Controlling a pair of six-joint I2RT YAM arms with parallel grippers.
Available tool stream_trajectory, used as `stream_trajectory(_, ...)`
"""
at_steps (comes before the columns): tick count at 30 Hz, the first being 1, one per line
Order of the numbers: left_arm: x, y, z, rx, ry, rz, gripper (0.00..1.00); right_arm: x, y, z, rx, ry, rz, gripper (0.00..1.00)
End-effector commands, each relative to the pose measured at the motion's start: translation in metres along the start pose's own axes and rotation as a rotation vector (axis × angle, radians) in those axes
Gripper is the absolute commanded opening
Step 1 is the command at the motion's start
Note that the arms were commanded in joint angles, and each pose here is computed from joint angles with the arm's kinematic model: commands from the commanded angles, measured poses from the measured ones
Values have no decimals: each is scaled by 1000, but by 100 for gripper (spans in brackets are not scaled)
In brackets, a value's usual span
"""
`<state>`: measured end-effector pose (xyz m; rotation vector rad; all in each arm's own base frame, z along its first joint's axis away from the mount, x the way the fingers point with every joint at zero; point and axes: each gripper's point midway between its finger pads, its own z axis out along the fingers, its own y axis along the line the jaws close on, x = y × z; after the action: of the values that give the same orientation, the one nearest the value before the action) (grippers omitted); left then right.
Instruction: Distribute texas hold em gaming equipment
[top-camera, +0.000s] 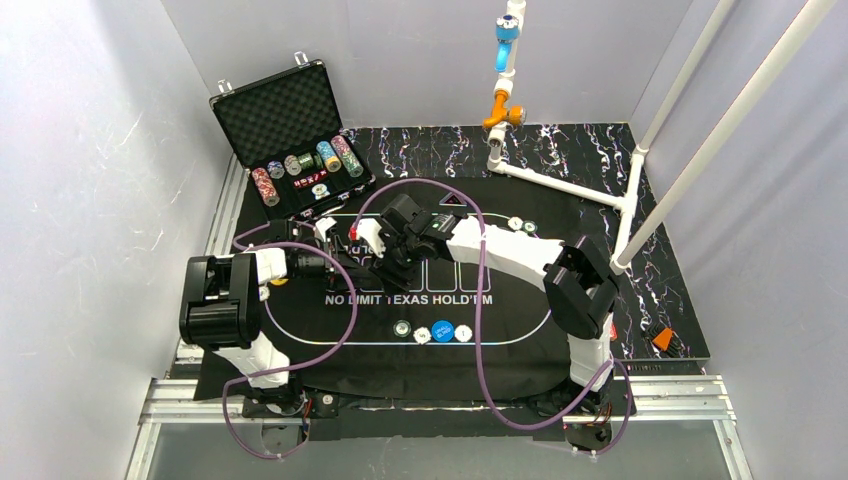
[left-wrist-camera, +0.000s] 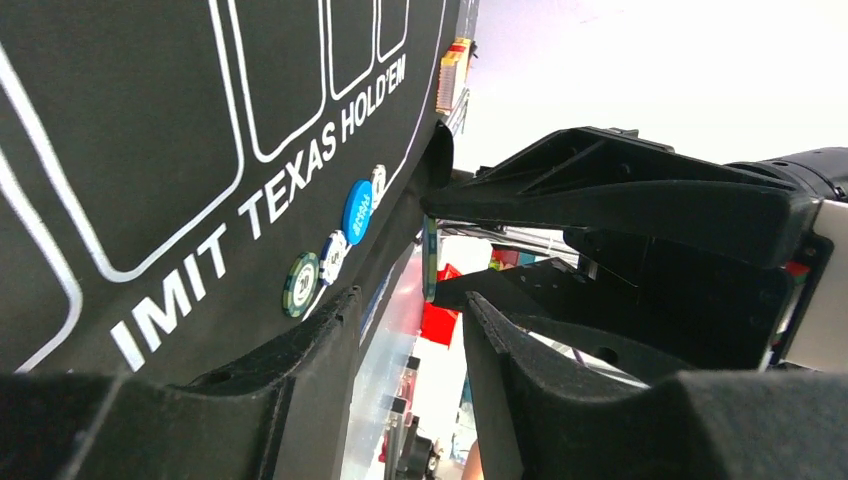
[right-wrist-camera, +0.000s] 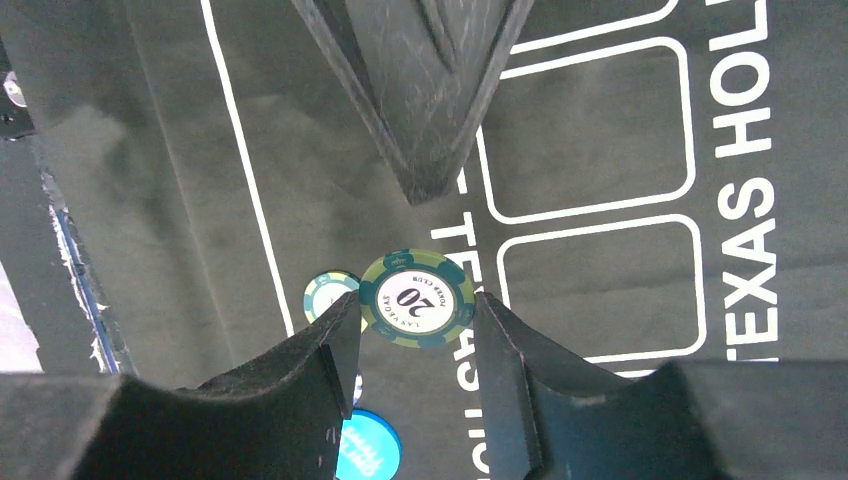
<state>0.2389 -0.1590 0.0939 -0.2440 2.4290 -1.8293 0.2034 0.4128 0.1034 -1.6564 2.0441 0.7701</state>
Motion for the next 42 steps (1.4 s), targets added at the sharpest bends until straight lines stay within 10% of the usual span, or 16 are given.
stream_trajectory(1, 14, -17, 3, 63, 46, 50, 40, -35, 4, -13, -16, -95, -19, 38)
stream_trajectory(12, 27, -21, 16, 51, 97, 92, 34, -37, 6, -9, -36, -91, -17, 38)
stream_trajectory(23, 13, -19, 8, 24, 43, 89, 0, -34, 5, -13, -23, -80, -23, 54)
stream_trajectory(30, -18, -10, -36, -34, -105, 61, 0, -35, -10, -33, 25, -93, -18, 98)
stream_trajectory(42, -81, 7, -173, -368, -334, 195, 0, 27, -42, -46, 65, 32, 4, 98)
